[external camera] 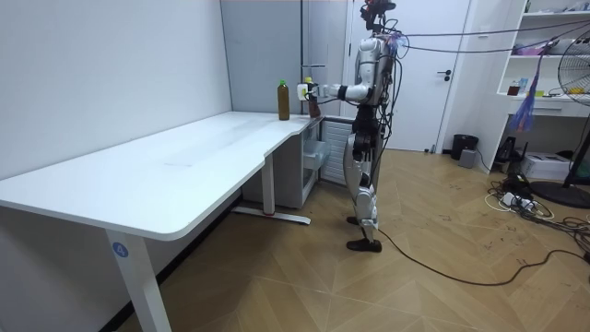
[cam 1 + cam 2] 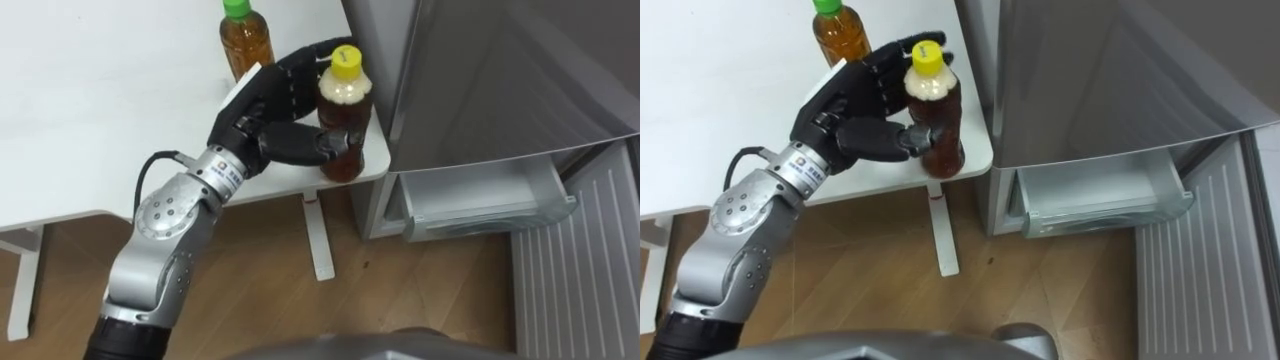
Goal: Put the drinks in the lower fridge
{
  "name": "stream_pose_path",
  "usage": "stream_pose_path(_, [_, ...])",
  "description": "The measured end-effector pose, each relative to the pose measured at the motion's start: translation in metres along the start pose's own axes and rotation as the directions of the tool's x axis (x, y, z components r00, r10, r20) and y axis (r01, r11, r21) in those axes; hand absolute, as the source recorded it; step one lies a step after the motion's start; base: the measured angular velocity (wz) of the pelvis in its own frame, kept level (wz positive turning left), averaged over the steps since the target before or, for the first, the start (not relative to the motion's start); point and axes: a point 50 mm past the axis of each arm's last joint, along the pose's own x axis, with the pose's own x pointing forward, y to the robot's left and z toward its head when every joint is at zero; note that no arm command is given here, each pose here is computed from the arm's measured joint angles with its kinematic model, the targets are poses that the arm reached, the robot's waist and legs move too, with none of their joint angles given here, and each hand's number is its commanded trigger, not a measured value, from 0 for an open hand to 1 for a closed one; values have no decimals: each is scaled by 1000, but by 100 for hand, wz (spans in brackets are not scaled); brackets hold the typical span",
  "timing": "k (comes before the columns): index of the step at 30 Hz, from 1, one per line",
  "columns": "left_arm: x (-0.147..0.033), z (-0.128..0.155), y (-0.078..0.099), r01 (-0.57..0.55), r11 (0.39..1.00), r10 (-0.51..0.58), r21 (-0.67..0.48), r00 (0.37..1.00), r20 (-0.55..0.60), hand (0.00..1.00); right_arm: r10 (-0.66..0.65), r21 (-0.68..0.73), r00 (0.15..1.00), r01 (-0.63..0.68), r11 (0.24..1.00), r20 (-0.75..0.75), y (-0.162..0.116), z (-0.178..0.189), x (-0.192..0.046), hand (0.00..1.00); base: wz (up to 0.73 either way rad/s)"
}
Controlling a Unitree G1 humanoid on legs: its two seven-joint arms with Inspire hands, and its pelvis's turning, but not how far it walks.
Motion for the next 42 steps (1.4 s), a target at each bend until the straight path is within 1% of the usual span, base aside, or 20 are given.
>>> stream_pose_path(3, [-1, -6, 0, 13, 1000, -13, 0, 999, -46, 100, 0, 0, 1000, 0, 1000, -4, 0, -1, 0, 0, 0])
stream_pose_path(6, [-1, -8, 1, 10, 1000, -10, -2, 998, -60, 100, 0, 1, 1000, 0, 1000, -7, 0, -1, 0, 0, 0])
stream_pose_path(22, [-1, -8, 2, -3, 1000, 3, 0, 998, -62, 100, -4, 0, 1000, 4, 1000, 20, -1, 5, -1, 0, -2])
stream_pose_path(29, [1, -8, 0, -20, 1000, 19, -19, 999, -49, 100, 4, 59, 999, -7, 998, 45, -1, 10, -1, 0, -5])
stream_pose_path(35, [0, -8, 4, -40, 999, 39, -21, 998, -47, 100, -17, 7, 997, 16, 1000, 80, -6, 20, -3, 0, -1])
stream_pose_path(37, [0, -8, 4, -44, 999, 43, -19, 998, -49, 100, -38, -51, 993, 44, 998, 108, -11, 27, -5, 0, 0])
stream_pose_path(39, [-1, -8, 5, -46, 999, 45, -16, 998, -49, 100, -75, -79, 985, 88, 993, 159, -23, 37, -10, 0, 5])
stream_pose_path(42, [-1, -8, 6, -55, 998, 54, -14, 998, -44, 100, -97, -112, 967, 126, 986, 235, -29, 55, -17, 0, 1])
